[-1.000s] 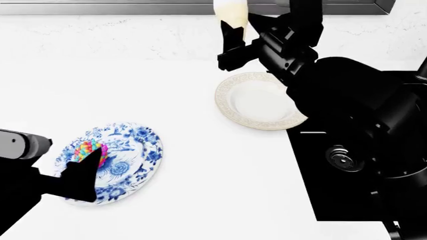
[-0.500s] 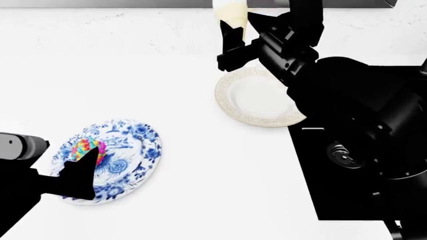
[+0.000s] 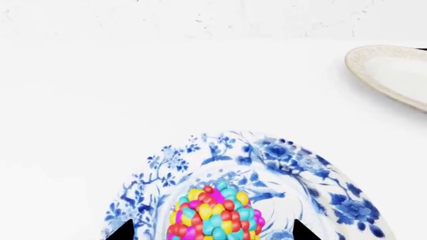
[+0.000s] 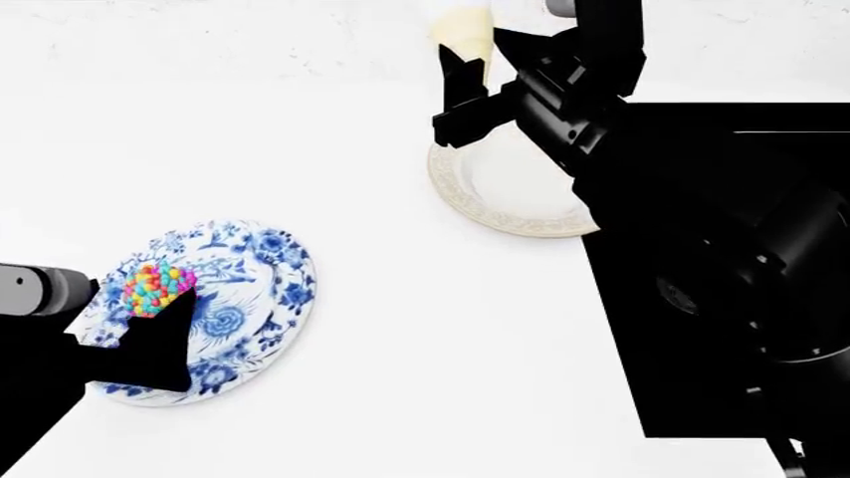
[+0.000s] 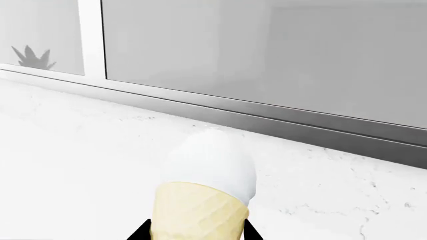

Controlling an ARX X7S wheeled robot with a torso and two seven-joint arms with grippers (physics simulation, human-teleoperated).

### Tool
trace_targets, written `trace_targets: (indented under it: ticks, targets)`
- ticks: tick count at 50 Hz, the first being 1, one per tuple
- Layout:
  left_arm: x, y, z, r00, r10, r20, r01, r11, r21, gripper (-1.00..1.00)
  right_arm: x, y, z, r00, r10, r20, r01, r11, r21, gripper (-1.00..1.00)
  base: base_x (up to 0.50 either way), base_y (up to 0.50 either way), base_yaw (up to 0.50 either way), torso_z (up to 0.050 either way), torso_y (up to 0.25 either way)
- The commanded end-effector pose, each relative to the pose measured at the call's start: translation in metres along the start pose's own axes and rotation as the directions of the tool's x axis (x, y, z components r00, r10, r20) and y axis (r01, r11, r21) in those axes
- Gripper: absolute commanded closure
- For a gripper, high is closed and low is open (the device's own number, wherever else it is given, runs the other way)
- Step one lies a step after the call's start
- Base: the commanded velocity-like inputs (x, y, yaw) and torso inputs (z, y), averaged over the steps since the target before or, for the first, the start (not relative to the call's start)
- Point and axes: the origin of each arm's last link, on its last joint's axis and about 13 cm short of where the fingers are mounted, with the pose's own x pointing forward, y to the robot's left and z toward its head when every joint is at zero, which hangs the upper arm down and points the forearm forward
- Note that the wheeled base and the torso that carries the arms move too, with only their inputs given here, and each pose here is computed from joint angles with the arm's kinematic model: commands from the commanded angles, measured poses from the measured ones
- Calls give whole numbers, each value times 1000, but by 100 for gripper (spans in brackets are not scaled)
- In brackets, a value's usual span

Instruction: Move the dessert items from the plate to the tray.

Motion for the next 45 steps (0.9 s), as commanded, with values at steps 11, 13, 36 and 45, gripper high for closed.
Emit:
trace_targets:
  ticks: [11,13,36,45]
  targets:
    - [0,-2,-4,1000,-13,-12,13,1000,5,-100,-2,0,0,1000,3,5,-3,1000,-16,100,-1,0,0,0,-148]
    - [0,-1,-3,1000,-11,-9,11,1000,2,-100,-2,0,0,1000,3,5,-3,1000,-16,100,0,0,0,0,0]
    - [-4,-6,7,1000,-21,23,20,999,41,100,-2,0,-1,1000,4,9,-4,1000,-18,100,0,0,0,-7,124]
    - [-8,-11,24,996,-24,88,17,997,76,100,-7,3,6,998,23,50,-23,1000,-3,100,1,0,0,-15,250]
